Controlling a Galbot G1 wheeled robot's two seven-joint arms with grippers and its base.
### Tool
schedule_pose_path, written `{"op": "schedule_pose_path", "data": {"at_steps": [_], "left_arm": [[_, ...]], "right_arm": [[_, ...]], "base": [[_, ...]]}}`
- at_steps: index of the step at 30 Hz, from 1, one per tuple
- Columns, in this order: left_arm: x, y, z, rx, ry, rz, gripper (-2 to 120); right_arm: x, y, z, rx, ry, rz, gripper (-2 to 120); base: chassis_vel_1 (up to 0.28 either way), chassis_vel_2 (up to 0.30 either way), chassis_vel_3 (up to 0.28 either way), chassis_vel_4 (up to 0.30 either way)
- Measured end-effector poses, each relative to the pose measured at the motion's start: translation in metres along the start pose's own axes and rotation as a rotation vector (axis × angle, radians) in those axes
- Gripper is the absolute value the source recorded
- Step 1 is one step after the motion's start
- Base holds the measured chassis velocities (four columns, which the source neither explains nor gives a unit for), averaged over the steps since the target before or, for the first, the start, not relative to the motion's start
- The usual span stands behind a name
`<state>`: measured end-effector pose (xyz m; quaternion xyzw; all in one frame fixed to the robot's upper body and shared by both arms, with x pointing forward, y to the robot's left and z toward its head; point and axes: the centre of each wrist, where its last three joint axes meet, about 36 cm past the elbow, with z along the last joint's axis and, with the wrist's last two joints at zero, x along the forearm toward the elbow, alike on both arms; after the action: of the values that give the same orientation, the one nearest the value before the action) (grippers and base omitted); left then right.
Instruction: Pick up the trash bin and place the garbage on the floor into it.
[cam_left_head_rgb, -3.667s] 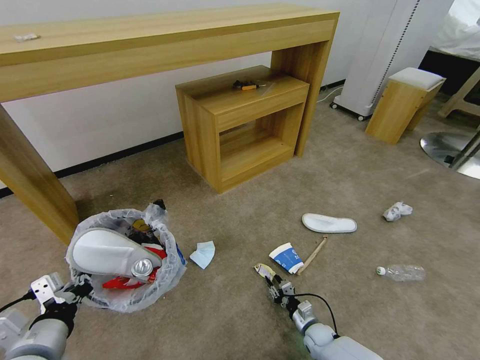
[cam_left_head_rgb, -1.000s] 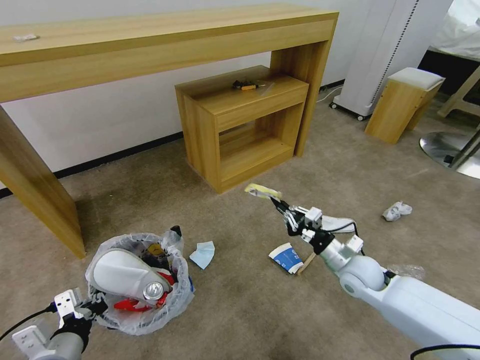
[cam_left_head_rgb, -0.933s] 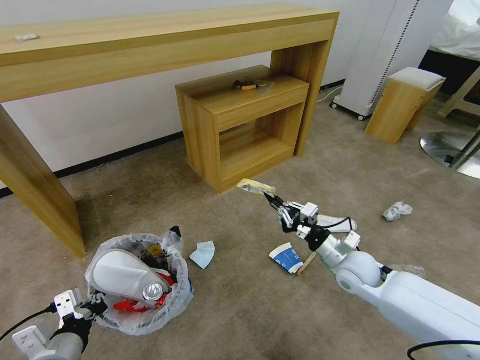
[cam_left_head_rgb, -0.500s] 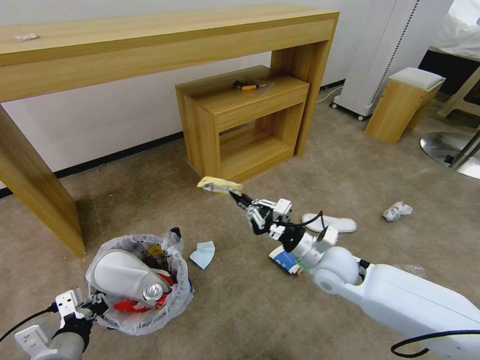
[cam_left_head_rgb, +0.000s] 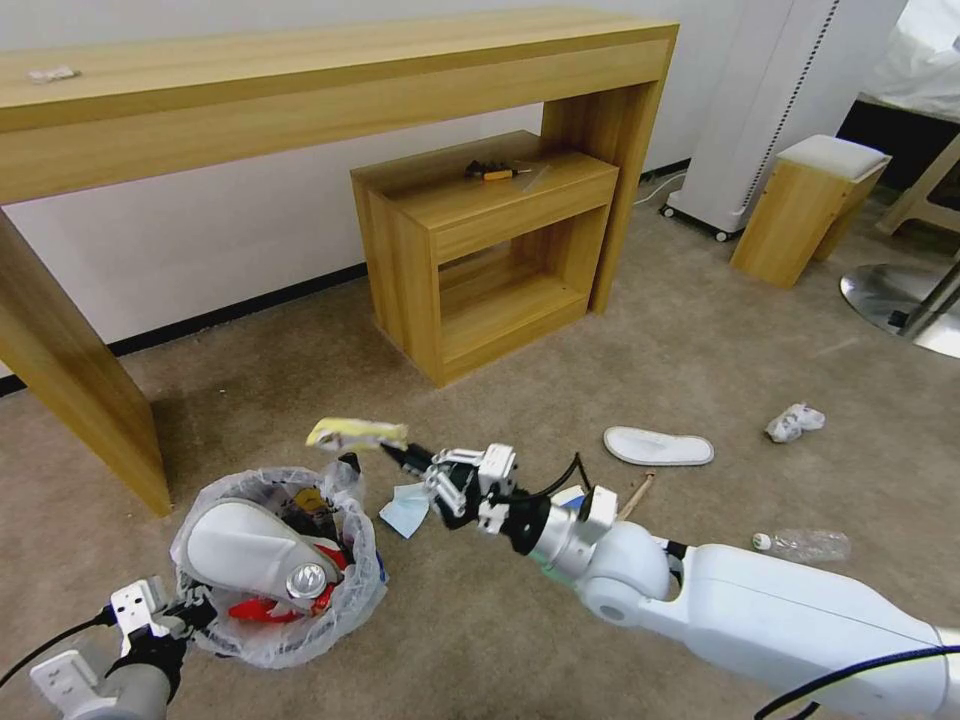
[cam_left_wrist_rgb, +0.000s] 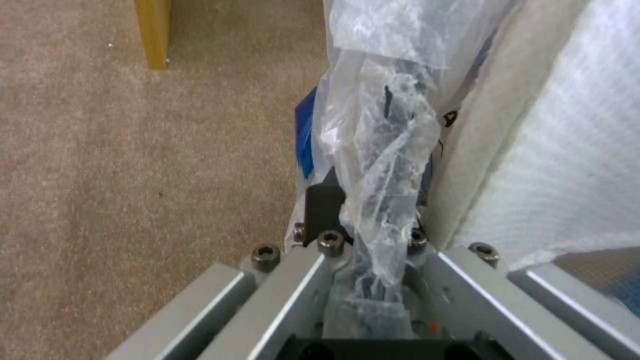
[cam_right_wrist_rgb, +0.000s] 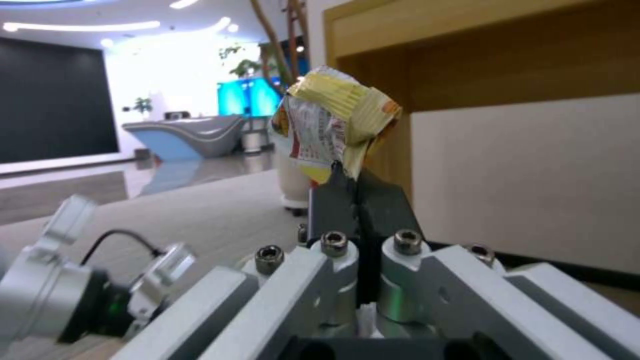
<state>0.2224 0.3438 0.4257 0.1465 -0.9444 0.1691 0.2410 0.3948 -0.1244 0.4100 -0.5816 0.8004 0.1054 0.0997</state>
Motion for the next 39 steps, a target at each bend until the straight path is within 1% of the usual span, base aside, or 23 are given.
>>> {"op": "schedule_pose_path", "data": {"at_steps": [9, 23, 30, 32, 34, 35, 38, 39], "left_arm": [[0.003, -0.002, -0.002, 0.011, -0.011, -0.002, 0], [0.010, -0.009, -0.005, 0.014, -0.025, 0.009, 0], [0.011, -0.009, -0.005, -0.019, -0.030, 0.009, 0], [0.010, -0.009, -0.004, -0.030, -0.030, 0.010, 0], [0.010, -0.009, -0.004, -0.032, -0.031, 0.011, 0], [0.010, -0.010, -0.004, -0.039, -0.033, 0.014, 0], [0.010, -0.010, -0.004, -0.043, -0.035, 0.016, 0], [0.009, -0.009, -0.003, -0.047, -0.035, 0.016, 0]], "right_arm": [[0.001, 0.014, 0.022, -0.024, 0.047, -0.053, 0], [0.012, 0.018, 0.043, -0.026, 0.106, -0.061, 0], [-0.002, 0.014, 0.035, -0.025, 0.129, -0.038, 0], [-0.008, 0.006, 0.027, -0.002, 0.146, -0.054, 0], [-0.008, 0.005, 0.026, 0.002, 0.152, -0.057, 0], [-0.011, 0.001, 0.022, 0.006, 0.172, -0.059, 0], [-0.013, 0.000, 0.018, 0.010, 0.191, -0.058, 0], [-0.015, 0.001, 0.014, 0.013, 0.214, -0.059, 0]], "base": [[0.000, 0.000, 0.000, 0.000], [0.000, 0.000, 0.000, 0.000], [0.000, 0.000, 0.000, 0.000], [0.000, 0.000, 0.000, 0.000], [0.000, 0.000, 0.000, 0.000], [0.000, 0.000, 0.000, 0.000], [0.000, 0.000, 0.000, 0.000], [0.000, 0.000, 0.000, 0.000]]}}
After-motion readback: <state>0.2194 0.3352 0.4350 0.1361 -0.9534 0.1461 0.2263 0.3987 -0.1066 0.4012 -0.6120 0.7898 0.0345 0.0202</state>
